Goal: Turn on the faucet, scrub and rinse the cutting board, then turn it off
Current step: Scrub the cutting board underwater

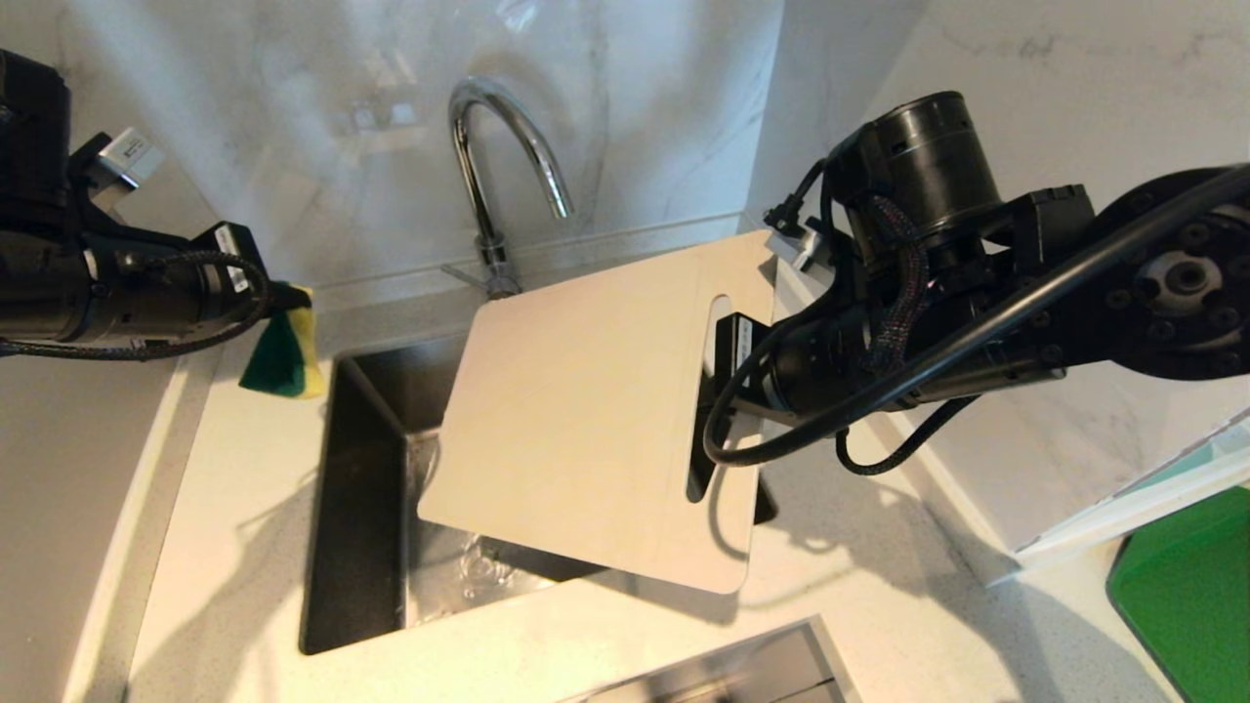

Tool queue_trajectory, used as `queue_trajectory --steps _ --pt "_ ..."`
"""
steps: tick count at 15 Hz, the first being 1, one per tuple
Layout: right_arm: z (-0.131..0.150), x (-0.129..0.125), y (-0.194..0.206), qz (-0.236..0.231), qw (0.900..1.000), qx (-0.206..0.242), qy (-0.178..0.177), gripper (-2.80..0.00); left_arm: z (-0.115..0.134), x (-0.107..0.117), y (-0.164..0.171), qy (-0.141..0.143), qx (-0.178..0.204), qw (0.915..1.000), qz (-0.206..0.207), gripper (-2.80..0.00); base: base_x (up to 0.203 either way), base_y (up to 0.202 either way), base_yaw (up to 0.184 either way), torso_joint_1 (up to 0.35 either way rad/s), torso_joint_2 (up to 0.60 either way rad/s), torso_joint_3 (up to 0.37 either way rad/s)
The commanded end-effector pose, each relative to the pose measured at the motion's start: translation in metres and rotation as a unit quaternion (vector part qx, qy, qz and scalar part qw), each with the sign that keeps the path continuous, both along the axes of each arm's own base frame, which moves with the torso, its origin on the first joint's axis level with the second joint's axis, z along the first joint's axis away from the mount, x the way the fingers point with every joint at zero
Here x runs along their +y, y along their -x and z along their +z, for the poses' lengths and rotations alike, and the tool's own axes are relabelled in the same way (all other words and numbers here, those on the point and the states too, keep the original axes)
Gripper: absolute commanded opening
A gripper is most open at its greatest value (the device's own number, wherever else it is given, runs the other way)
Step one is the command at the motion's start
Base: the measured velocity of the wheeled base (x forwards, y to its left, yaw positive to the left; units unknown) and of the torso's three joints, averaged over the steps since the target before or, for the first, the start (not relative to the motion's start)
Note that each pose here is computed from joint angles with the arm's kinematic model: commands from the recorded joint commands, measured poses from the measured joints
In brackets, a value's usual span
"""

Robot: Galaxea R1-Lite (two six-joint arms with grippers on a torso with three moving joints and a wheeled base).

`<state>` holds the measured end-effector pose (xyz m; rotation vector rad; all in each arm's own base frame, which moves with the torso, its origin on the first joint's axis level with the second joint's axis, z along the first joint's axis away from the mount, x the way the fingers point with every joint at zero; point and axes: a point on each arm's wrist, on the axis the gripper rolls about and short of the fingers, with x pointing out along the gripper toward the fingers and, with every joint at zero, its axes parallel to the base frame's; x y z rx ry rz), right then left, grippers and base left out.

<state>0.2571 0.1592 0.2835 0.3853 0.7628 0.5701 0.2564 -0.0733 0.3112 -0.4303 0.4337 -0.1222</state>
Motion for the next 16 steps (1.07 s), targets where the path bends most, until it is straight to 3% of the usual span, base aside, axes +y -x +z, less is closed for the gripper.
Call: queue_trajectory --steps 1,6,9,12,14,16 --pt "-0.006 0.003 0.004 0.007 1.000 0.012 0.005 -2.80 -0.001 -0.016 -0.004 -0.003 0.002 0.9999 -0.016 -2.80 0.000 0.000 0.000 0.000 0.00 0.000" --pt "-0.020 0.036 0.026 0.072 0.997 0.031 0.022 -2.80 -0.004 -0.089 0.006 -0.032 -0.009 0.9969 -0.072 -2.80 0.000 0.000 0.000 0.000 0.00 0.000" --pt "-0.016 0.038 0.032 0.082 0.996 0.025 0.018 -2.80 -0.014 -0.135 0.002 -0.052 -0.010 0.9943 -0.093 -2.80 0.000 0.000 0.000 0.000 0.00 0.000" --pt "-0.006 0.034 0.044 0.091 0.996 0.012 0.007 -2.80 -0.022 -0.153 -0.011 -0.053 -0.011 0.9940 -0.095 -2.80 0.000 0.000 0.000 0.000 0.00 0.000" --pt "0.001 0.030 0.052 0.096 0.995 0.003 0.000 -2.80 -0.030 -0.156 -0.016 -0.059 -0.002 0.9940 -0.092 -2.80 0.000 0.000 0.000 0.000 0.00 0.000" --pt "0.006 0.026 0.056 0.097 0.995 -0.005 -0.006 -2.80 -0.031 -0.153 -0.016 -0.047 0.005 0.9954 -0.083 -2.80 0.000 0.000 0.000 0.000 0.00 0.000"
